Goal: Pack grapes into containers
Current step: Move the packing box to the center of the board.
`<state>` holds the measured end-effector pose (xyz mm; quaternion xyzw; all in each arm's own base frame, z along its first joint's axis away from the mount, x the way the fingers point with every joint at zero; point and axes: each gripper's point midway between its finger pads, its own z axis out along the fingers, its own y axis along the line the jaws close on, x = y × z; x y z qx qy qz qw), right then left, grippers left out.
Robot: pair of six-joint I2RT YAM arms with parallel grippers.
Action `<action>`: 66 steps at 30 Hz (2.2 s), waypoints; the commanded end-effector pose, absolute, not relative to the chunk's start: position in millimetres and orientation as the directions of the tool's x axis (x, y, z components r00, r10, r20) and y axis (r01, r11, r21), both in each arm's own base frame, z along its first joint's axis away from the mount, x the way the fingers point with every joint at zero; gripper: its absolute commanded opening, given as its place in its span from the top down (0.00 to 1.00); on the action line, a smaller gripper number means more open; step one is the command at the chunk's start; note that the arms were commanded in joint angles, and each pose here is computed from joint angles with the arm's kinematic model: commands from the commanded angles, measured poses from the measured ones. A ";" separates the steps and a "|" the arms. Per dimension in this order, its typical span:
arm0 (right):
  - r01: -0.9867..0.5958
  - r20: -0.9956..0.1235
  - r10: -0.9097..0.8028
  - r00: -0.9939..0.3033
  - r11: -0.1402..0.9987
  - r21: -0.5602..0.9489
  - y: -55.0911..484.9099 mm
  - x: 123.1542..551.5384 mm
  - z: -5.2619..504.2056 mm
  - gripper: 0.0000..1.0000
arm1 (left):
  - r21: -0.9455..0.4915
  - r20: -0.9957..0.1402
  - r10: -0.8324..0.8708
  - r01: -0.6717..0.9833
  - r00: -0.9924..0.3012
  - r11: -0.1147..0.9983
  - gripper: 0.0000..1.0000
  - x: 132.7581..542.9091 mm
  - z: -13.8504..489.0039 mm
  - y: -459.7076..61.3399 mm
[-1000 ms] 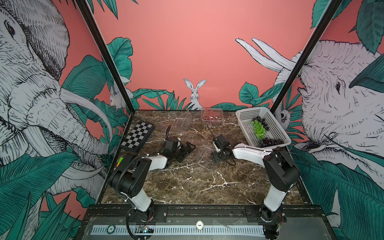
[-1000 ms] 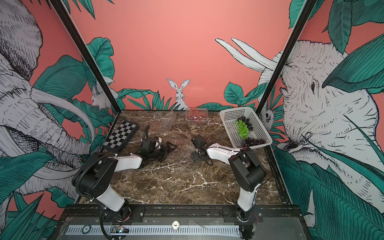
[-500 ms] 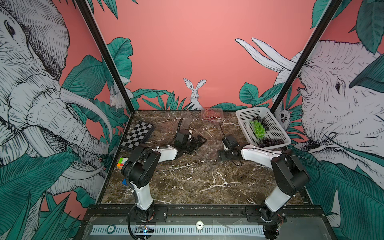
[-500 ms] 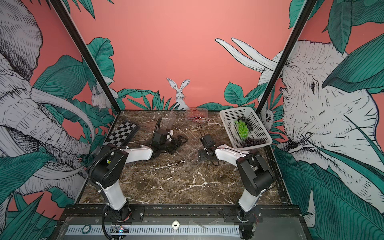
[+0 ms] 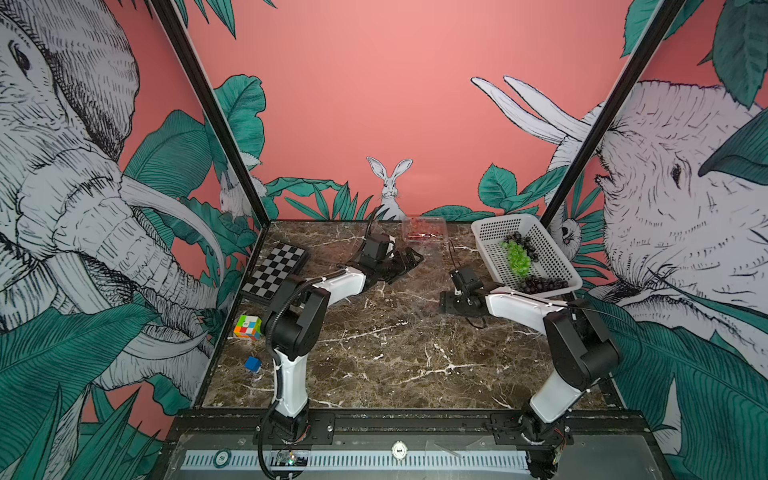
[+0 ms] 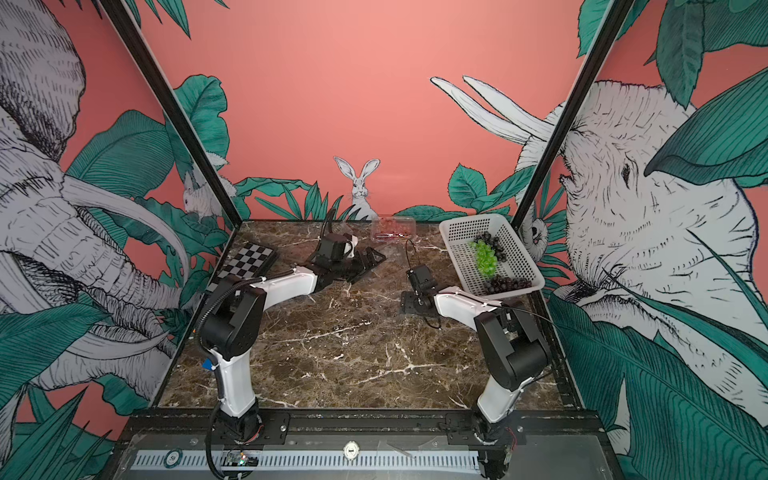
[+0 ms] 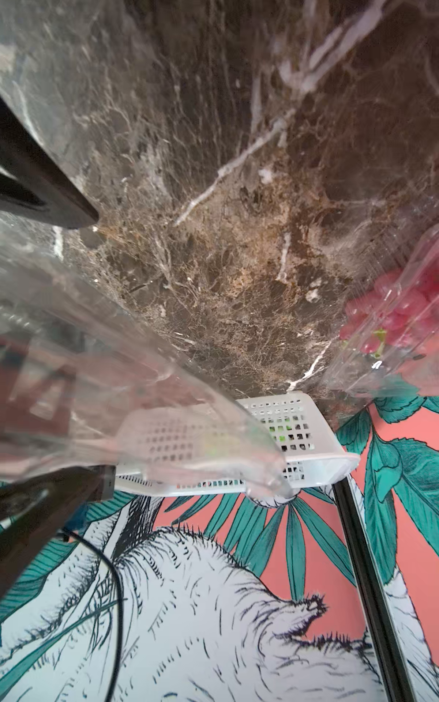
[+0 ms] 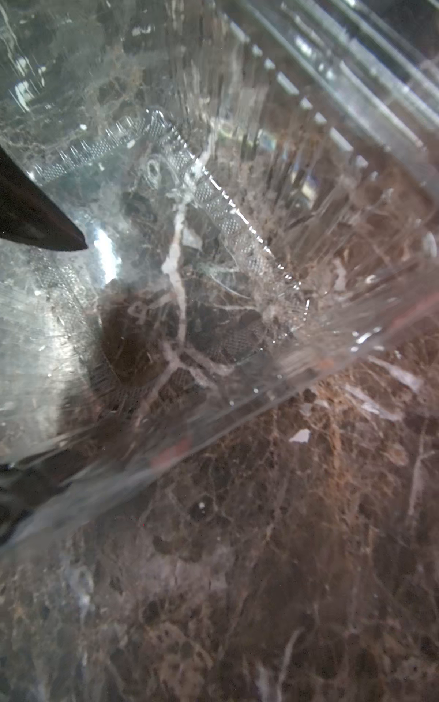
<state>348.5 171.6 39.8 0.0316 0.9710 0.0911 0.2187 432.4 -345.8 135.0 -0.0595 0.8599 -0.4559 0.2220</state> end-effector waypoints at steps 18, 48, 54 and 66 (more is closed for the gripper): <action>0.347 -0.404 0.525 -0.749 0.830 0.436 181.9 420.9 51.2 0.17 | -0.721 -0.418 -0.274 0.133 -0.866 0.680 0.01 518.2 157.7 -346.6; 0.344 -0.355 0.616 -0.703 0.732 0.588 188.6 430.1 79.4 0.02 | -0.676 -0.436 -0.212 0.163 -0.875 0.719 0.01 543.4 159.2 -345.4; 0.306 -0.394 0.595 -0.700 0.750 0.587 179.3 428.7 94.6 0.02 | -0.683 -0.442 -0.217 0.170 -0.870 0.711 0.01 548.1 165.4 -347.3; 0.196 -0.467 0.492 -0.735 0.813 0.549 173.9 422.3 118.8 0.02 | -0.694 -0.450 -0.226 0.178 -0.864 0.698 0.01 559.9 168.7 -352.4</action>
